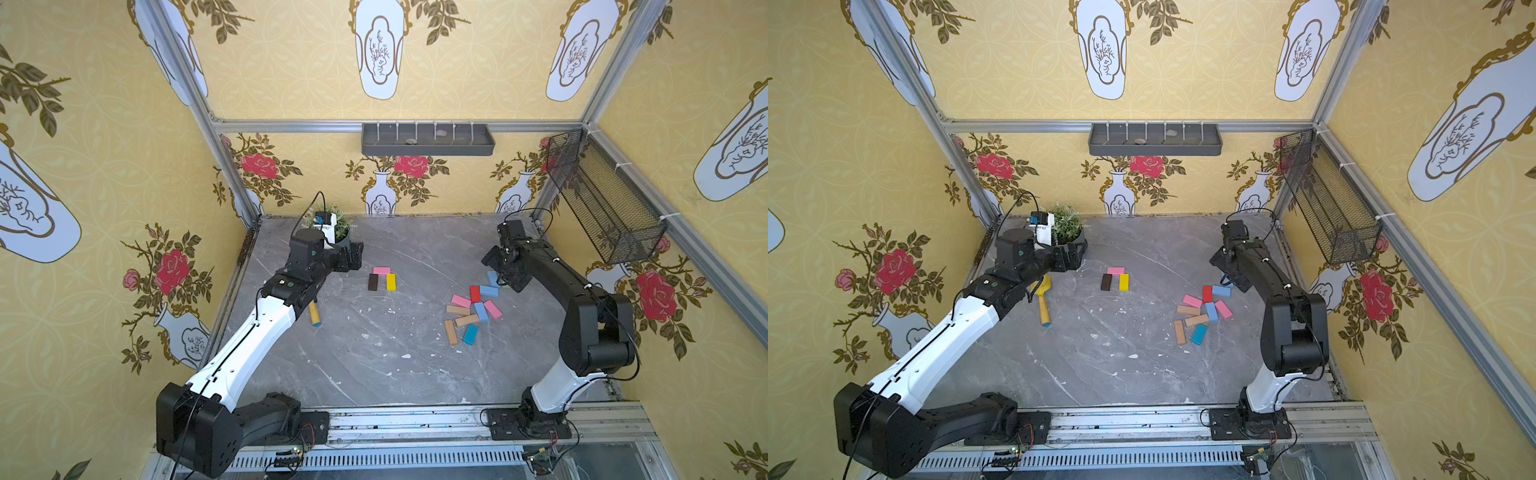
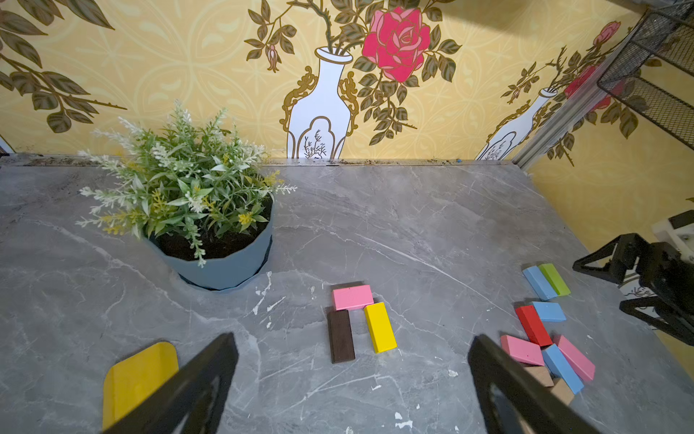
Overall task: Assemble the number 8 with building blocks
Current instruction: Pick up the building block from the center of the board, then assemble the building block at the center of the board.
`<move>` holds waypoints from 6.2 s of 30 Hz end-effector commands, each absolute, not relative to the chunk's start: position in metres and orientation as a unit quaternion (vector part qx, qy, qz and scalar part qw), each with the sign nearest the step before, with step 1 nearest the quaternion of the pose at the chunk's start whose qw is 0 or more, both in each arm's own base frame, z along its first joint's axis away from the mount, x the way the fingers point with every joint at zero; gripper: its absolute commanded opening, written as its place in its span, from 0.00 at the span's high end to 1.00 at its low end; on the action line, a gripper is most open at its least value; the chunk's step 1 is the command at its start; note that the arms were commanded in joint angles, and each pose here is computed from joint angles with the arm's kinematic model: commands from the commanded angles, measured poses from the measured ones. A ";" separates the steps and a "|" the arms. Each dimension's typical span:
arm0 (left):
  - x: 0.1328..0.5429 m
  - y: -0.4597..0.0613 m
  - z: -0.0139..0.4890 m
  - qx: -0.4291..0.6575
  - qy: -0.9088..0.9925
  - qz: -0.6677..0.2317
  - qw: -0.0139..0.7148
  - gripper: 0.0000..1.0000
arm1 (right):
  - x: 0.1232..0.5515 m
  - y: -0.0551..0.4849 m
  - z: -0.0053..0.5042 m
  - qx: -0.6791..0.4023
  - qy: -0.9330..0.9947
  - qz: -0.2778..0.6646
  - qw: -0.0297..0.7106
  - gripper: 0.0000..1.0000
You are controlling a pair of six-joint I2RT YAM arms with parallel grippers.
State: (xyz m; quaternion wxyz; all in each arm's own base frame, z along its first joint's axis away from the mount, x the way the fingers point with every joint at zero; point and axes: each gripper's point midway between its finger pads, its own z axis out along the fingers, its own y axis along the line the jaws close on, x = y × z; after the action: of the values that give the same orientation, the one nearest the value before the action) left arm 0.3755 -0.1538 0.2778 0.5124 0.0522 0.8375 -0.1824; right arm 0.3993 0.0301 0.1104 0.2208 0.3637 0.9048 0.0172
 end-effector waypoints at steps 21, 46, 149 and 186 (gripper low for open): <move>0.381 -0.159 0.275 0.054 0.835 -0.192 0.514 0.01 | 0.419 -0.007 0.060 0.556 0.817 0.042 0.150 0.05; 0.383 -0.160 0.271 0.055 0.837 -0.191 0.509 0.00 | 0.437 -0.011 0.029 0.566 0.817 0.027 0.105 0.10; 0.363 -0.082 0.278 -0.034 0.824 -0.136 0.549 0.00 | 0.328 0.406 0.006 -0.091 0.991 0.051 0.088 0.39; 0.366 -0.086 0.274 -0.032 0.827 -0.144 0.543 0.00 | 0.336 0.413 -0.009 -0.103 0.989 0.063 0.082 0.37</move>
State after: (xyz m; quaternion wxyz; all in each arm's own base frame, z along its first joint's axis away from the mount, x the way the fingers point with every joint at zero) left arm 0.3643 -0.0837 0.2718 0.5378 -0.0338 0.8310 -0.1377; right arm 0.3401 0.4112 0.0102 0.1020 -0.1006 0.9879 0.0592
